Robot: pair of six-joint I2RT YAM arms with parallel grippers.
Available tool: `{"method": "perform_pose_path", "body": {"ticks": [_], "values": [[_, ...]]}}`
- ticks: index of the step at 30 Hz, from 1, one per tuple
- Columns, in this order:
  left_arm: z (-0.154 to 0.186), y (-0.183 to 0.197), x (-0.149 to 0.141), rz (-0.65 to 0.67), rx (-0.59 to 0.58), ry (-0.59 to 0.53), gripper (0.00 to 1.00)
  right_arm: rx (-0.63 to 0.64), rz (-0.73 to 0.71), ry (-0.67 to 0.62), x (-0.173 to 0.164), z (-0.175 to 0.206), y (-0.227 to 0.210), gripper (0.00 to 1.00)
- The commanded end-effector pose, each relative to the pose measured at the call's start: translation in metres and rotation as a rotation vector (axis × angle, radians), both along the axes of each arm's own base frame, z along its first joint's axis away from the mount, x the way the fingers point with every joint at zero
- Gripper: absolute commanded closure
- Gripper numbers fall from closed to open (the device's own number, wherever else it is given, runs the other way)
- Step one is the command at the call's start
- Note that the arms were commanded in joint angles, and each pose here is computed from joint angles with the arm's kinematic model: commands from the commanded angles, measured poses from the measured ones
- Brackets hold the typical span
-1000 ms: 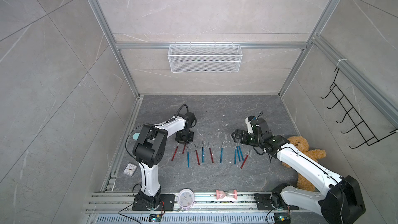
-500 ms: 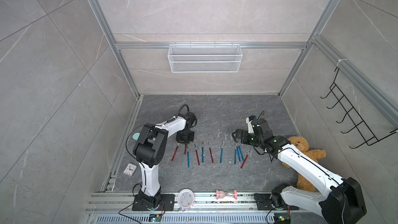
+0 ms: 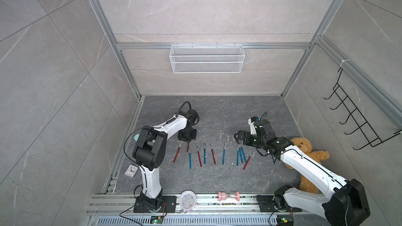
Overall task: Remove protective caps from carving knives
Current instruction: Pick up the carving knife from the center of the board, then remove the protective sleeve from the carving knife.
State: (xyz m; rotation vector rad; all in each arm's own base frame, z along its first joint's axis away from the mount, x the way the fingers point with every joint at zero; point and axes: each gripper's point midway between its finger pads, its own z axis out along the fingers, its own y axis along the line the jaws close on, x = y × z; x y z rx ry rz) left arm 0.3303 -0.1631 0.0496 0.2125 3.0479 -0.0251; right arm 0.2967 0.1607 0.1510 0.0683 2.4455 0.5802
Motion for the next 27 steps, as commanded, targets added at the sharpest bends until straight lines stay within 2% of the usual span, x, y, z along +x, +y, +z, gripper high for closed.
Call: {"method": "perform_pose_path", "body": {"ticks": [1,9,13,21,27], "values": [[0.032,-0.009,0.001,-0.037,-0.051,-0.048,0.92,0.028,0.010,-0.016,0.001,0.010,0.004,0.00],[0.068,-0.059,-0.004,-0.099,-0.251,-0.122,0.92,0.090,0.051,0.004,0.007,0.004,0.019,0.00],[0.080,-0.081,-0.013,-0.130,-0.312,-0.141,0.92,0.143,0.075,0.018,0.012,0.001,0.031,0.02],[0.090,-0.127,-0.035,-0.174,-0.465,-0.143,0.92,0.317,0.144,0.064,0.024,-0.006,0.068,0.14],[0.089,-0.145,-0.045,-0.182,-0.524,-0.129,0.92,0.375,0.171,0.067,0.031,-0.004,0.086,0.24]]}}
